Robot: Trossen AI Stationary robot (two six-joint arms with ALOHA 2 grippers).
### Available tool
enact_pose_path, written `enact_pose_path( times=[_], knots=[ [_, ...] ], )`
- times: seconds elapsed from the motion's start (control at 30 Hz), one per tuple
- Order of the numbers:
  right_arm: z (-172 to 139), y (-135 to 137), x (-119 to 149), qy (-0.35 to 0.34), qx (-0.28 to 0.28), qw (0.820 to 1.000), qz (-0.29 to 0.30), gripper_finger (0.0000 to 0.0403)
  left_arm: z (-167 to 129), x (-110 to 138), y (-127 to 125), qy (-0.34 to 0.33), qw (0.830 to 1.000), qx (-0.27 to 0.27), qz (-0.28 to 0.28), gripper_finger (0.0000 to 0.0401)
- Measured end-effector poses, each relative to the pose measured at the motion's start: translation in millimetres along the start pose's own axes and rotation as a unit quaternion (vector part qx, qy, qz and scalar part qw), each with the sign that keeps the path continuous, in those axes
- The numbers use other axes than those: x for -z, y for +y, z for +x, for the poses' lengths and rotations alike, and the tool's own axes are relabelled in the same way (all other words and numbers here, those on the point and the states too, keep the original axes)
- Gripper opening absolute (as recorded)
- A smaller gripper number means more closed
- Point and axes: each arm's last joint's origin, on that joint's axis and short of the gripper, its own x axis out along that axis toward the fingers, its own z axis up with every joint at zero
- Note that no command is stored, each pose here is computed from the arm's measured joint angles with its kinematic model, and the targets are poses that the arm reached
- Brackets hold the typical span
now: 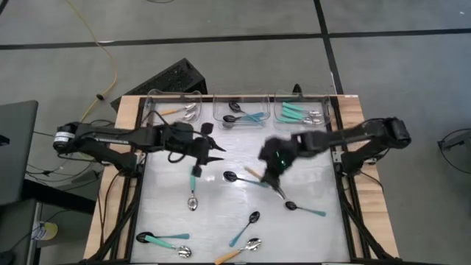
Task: Sort silverware by color (type)
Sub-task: Put the yellow spoon into the left transparent bin
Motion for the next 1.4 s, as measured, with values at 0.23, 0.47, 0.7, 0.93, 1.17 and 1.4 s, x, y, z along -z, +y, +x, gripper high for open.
enact_pose_path(
  times=[0.23,0.47,0.7,0.93,1.17,1.4],
  knots=[
    [-2,-36,-51,-0.056,-0.136,0.989,0.008,0.0057,24,-1,0,-0.027,0.999,-0.007,0.041,0.0116],
    [15,-60,-72,-0.057,-0.195,0.979,0.024,0.0057,36,8,-2,0.016,0.988,-0.015,0.154,0.0116],
    [30,-72,-78,-0.036,-0.202,0.978,0.049,0.0057,48,23,-7,0.084,0.973,-0.008,0.215,0.0116],
    [46,-77,-91,-0.031,-0.196,0.978,0.057,0.0054,62,35,-11,0.119,0.972,0.008,0.204,0.0116],
    [61,-89,-105,-0.027,-0.188,0.978,0.08,0.0054,65,43,-14,0.147,0.968,0.025,0.203,0.0116],
    [74,-106,-118,-0.011,-0.192,0.974,0.119,0.0054,63,47,-16,0.171,0.962,0.034,0.21,0.0116]
  ],
)
